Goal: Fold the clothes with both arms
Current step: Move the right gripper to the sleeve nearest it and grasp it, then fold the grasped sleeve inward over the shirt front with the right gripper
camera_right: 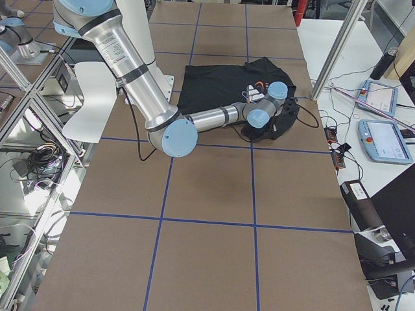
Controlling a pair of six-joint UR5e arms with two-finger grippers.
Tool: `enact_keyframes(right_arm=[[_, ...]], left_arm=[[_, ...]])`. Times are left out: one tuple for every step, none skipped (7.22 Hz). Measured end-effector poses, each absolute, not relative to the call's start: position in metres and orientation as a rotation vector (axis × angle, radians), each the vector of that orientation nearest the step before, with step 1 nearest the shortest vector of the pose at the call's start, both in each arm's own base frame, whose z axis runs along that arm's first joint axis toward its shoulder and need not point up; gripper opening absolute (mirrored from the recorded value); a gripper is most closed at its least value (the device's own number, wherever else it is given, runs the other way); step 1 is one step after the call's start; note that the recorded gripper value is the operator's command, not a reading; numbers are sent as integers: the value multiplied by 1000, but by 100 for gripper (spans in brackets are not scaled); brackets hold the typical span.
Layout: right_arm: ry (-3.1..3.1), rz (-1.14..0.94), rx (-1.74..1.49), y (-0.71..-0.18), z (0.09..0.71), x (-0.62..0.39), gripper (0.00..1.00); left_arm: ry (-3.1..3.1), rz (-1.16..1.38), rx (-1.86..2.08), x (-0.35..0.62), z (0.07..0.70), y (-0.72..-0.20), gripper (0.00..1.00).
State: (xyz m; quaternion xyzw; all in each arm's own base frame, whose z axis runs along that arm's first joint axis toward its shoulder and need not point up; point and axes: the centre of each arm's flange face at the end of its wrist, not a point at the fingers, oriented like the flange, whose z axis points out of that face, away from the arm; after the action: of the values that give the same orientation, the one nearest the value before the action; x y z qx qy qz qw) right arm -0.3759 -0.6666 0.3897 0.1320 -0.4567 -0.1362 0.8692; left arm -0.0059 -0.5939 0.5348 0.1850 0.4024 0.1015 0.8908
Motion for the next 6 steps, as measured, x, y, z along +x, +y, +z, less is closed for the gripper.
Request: enact_keyframes(right_arm=[[-979, -262, 276, -665, 354, -402, 0], [-978, -235, 285, -660, 323, -436, 0], [-963, -209, 298, -658, 300, -467, 0], [-941, -185, 310, -664, 283, -491, 0], [-907, -159, 328, -676, 268, -509, 0], [-872, -133, 346, -687, 258, -521, 0]], left_arm=[[835, 210, 382, -6, 536, -593, 100], [835, 211, 382, -6, 537, -593, 100], [835, 210, 381, -6, 537, -592, 100], [835, 210, 381, -6, 538, -592, 100], [836, 211, 382, -6, 537, -591, 100], [836, 211, 384, -6, 536, -591, 100]])
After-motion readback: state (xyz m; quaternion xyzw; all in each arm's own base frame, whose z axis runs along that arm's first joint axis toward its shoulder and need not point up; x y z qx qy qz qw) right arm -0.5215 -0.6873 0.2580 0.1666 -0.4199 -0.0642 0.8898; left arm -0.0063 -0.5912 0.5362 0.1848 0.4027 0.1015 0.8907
